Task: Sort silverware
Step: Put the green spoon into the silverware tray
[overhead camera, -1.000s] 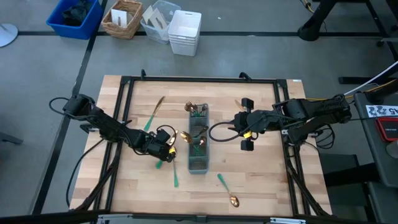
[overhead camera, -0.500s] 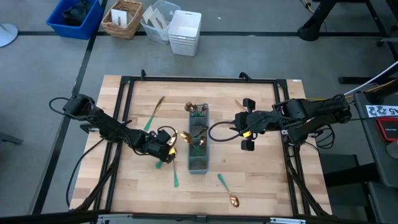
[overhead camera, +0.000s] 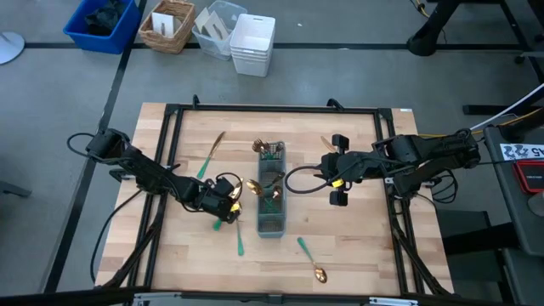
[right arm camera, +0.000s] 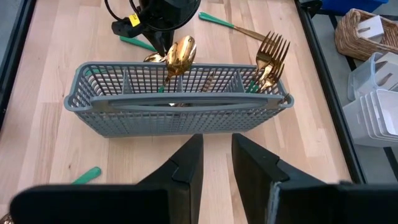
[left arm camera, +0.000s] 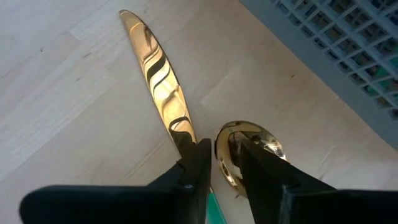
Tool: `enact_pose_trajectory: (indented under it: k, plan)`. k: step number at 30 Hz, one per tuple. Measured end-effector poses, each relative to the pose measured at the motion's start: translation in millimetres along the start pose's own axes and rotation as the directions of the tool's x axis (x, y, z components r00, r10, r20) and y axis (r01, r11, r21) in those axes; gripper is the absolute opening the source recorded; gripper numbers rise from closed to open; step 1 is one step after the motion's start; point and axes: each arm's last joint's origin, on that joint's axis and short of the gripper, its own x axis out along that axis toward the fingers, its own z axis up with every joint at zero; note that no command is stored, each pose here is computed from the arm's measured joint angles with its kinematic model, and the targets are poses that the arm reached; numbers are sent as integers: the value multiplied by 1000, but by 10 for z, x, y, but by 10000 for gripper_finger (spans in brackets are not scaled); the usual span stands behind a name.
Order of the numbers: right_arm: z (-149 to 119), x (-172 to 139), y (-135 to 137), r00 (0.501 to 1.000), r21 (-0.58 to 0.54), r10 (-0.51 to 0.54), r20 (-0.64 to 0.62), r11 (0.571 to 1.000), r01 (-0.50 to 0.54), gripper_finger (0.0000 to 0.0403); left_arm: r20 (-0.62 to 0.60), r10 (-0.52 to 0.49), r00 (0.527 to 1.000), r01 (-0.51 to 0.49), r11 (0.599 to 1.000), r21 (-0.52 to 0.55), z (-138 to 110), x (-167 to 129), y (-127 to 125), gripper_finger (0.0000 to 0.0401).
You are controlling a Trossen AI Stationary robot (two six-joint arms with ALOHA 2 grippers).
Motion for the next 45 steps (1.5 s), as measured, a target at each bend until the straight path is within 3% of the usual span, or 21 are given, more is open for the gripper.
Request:
enact_pose_trajectory:
  k: [25, 33, 45]
  plan:
    - [-1, 2, 2, 1000, 0, 7, -2, 1000, -7, 88, 3, -1, 1000, 1, 1000, 0, -37, 168, -52, 48]
    - [-1, 1, 2, 1000, 0, 7, -2, 1000, -7, 88, 12, -16, 1000, 16, 1000, -8, -28, 168, -69, 5]
    - [-3, 1, 2, 1000, -1, 7, -3, 1000, -7, 88, 13, -25, 1000, 25, 1000, 5, -22, 149, -74, 2]
